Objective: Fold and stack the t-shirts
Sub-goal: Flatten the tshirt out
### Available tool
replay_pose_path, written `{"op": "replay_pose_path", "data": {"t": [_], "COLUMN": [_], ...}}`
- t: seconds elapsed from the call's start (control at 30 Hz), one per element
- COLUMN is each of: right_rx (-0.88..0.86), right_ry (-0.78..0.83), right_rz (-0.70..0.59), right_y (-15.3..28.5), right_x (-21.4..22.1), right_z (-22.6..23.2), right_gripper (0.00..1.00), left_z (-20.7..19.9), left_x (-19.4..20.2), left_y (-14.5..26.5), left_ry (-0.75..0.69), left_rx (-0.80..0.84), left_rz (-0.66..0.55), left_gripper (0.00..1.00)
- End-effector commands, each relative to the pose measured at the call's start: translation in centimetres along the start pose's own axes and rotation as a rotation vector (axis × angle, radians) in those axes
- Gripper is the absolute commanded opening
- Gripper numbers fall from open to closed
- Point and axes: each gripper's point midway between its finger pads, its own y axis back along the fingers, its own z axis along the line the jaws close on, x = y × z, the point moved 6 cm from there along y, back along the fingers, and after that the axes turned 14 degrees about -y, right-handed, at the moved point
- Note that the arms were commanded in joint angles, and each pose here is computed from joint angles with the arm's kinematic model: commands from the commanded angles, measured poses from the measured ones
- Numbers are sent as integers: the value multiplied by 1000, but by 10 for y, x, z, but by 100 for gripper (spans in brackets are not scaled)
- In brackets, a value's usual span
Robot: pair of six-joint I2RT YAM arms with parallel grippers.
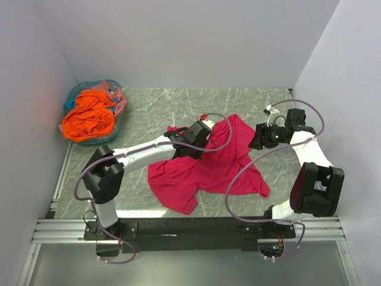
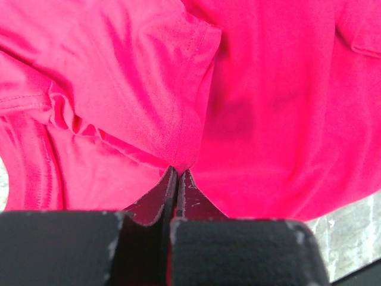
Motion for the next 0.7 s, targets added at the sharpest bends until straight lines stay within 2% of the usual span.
{"op": "replay_pose_path", "data": {"t": [0.0,0.17,0.2,0.27,0.3,0.37,0.4,0.43,0.47,0.5,0.53,0.57,0.6,0.67], "right_rx": [4,18,18,18,20,28,32,45,52,60,81,146,176,232], "right_ry": [23,21,21,23,23,27,26,18,20,7,-9,-83,-114,-178], "right_rz": [-24,-19,-21,-14,-12,-7,-7,4,-7,-10,-21,-40,-55,-81], "right_y": [3,3,3,2,2,2,1,-2,-2,-4,-11,-13,-17,-29], "right_x": [-9,-15,-17,-22,-24,-31,-33,-34,-42,-45,-50,-56,-60,-69], "right_z": [-2,-5,-6,-7,-7,-10,-11,-16,-17,-20,-28,-35,-41,-55], "right_gripper": [67,67,67,67,67,67,67,67,67,67,67,64,64,63], "left_z": [7,47,72,95,125,149,176,185,192,210,216,221,231,239], "left_x": [-17,-47,-60,-75,-92,-103,-127,-128,-136,-160,-166,-162,-177,-174], "left_y": [8,14,16,11,15,-2,5,-17,-23,-13,-16,-39,-32,-49], "left_ry": [36,126,177,227,270,301,318,323,324,326,327,341,349,368], "left_rx": [44,1,-30,-21,-53,-46,-70,-66,-43,-53,-37,-23,-12,2], "left_rz": [-61,-153,-190,-236,-286,-302,-373,-353,-370,-438,-455,-431,-478,-462], "left_gripper": [1,0,0,0,1,0,0,0,0,0,0,0,0,0]}}
